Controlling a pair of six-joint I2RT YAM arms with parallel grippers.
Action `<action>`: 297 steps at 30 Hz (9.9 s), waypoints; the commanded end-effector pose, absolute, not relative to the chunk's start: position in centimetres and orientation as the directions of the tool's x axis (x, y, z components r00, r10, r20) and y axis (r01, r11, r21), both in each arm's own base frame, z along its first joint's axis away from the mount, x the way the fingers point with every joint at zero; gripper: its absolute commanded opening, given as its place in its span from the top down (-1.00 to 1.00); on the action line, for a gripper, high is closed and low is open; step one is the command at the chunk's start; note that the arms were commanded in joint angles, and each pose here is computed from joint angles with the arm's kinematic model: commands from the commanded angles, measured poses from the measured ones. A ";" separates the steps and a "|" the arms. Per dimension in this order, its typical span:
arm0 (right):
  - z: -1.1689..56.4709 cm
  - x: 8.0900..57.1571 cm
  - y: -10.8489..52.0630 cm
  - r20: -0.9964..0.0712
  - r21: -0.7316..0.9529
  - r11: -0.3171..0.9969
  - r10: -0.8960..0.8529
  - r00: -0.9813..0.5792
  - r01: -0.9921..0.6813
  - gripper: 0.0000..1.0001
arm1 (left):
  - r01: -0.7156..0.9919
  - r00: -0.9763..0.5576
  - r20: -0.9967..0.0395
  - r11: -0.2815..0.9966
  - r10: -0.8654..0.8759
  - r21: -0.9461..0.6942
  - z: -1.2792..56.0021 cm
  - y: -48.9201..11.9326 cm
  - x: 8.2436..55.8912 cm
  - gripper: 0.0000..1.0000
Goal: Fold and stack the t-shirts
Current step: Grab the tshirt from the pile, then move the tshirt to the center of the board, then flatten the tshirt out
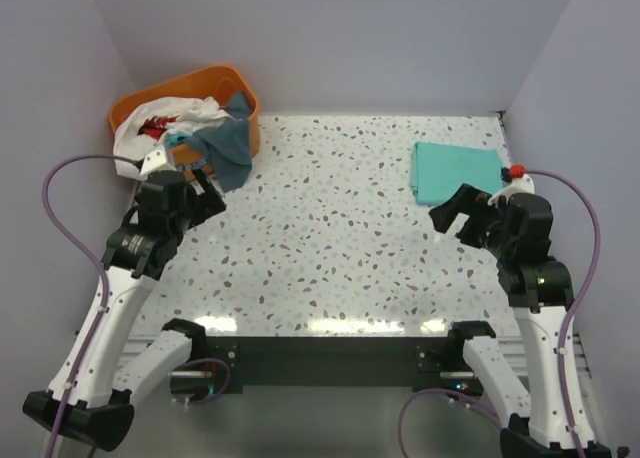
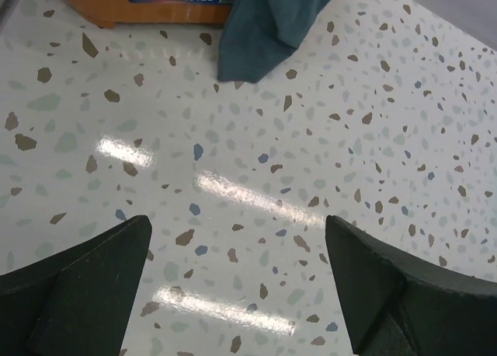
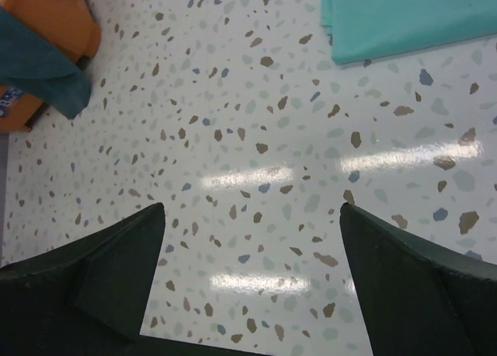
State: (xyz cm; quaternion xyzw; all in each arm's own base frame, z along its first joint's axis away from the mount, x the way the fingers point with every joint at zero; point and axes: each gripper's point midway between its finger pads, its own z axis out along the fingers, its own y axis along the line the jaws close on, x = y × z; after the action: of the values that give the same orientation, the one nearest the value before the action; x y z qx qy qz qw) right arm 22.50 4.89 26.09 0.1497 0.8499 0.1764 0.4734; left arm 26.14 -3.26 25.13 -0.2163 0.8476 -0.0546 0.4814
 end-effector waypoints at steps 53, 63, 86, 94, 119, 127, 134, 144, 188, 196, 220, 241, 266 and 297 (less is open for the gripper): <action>22.5 25.4 7.8 -0.710 0.437 0.895 0.281 -0.646 -0.091 -0.97 | -0.494 -0.216 -0.944 0.862 -0.248 -0.113 31.1 3.2 54.8 0.05; 22.4 25.4 7.2 -0.720 0.418 0.906 0.285 -0.633 -0.068 -0.97 | -0.482 -0.348 -0.900 0.873 -0.263 -0.069 25.6 2.6 56.4 -1.00; 22.3 25.3 7.7 -0.706 0.443 0.893 0.293 -0.645 -0.080 -0.97 | -0.049 0.333 -0.880 0.925 -0.340 -0.376 57.3 -0.5 45.1 1.00; 22.3 25.2 8.1 -0.692 0.466 0.881 0.304 -0.655 -0.083 -0.97 | -0.035 0.609 -0.736 0.917 -0.296 -0.398 69.7 1.7 40.9 1.00; 27.7 22.2 1.0 -0.791 0.357 0.893 0.445 -0.420 0.274 -0.97 | 0.802 -0.028 -0.849 0.495 -0.528 -0.335 61.3 -26.8 29.8 1.00; 28.0 20.2 -1.0 -0.834 0.281 0.904 0.396 -0.384 0.323 -0.97 | 0.594 -0.587 -0.719 0.404 -0.373 -0.695 31.1 -26.6 21.7 0.71; 24.7 21.3 2.7 -0.757 0.368 0.910 0.413 -0.506 0.193 -0.97 | 0.010 -0.732 -0.551 0.802 -0.402 -0.598 15.3 -17.3 19.8 -1.00; 19.9 25.9 10.3 -0.668 0.349 0.937 0.275 -0.691 0.036 -0.97 | -0.118 -0.954 -0.161 0.811 -0.253 -0.573 2.3 -19.3 10.7 -1.00; 7.8 25.1 7.9 -0.569 0.273 0.917 0.397 -0.720 0.290 1.00 | 0.030 -0.819 -0.545 0.934 -0.182 -0.357 11.8 -22.8 14.3 1.00; 34.6 25.9 6.8 -0.830 0.425 0.900 0.429 -0.356 0.094 1.00 | 0.094 -0.431 -0.810 0.873 -0.397 -0.478 32.7 -20.3 20.3 1.00; 49.8 35.8 7.5 -0.904 0.412 0.908 0.418 -0.095 0.075 1.00 | -0.197 0.200 -0.888 0.871 -0.414 -0.450 54.0 -11.2 25.3 1.00; 65.5 39.4 4.9 -0.834 0.378 0.926 0.328 0.445 0.026 1.00 | 0.322 0.058 -0.862 0.826 -0.504 -0.462 58.8 -11.1 43.3 1.00; 13.5 17.7 4.5 -0.559 0.266 0.887 0.461 -0.689 0.378 -0.87 | -0.518 -0.678 -0.370 0.770 -0.635 -0.373 11.1 -5.6 16.5 -1.00; -0.3 25.4 12.2 -0.295 0.024 0.964 0.260 -0.919 0.265 -0.97 | -0.137 -0.940 -0.268 0.952 -0.213 -0.274 -0.2 -17.9 25.4 -1.00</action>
State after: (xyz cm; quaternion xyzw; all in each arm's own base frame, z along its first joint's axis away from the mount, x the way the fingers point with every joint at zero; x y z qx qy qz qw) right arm 23.26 11.47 1.04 0.1270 0.9832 -0.0112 0.1306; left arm 28.99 -18.26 2.24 -0.0917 0.9716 -0.1094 0.1887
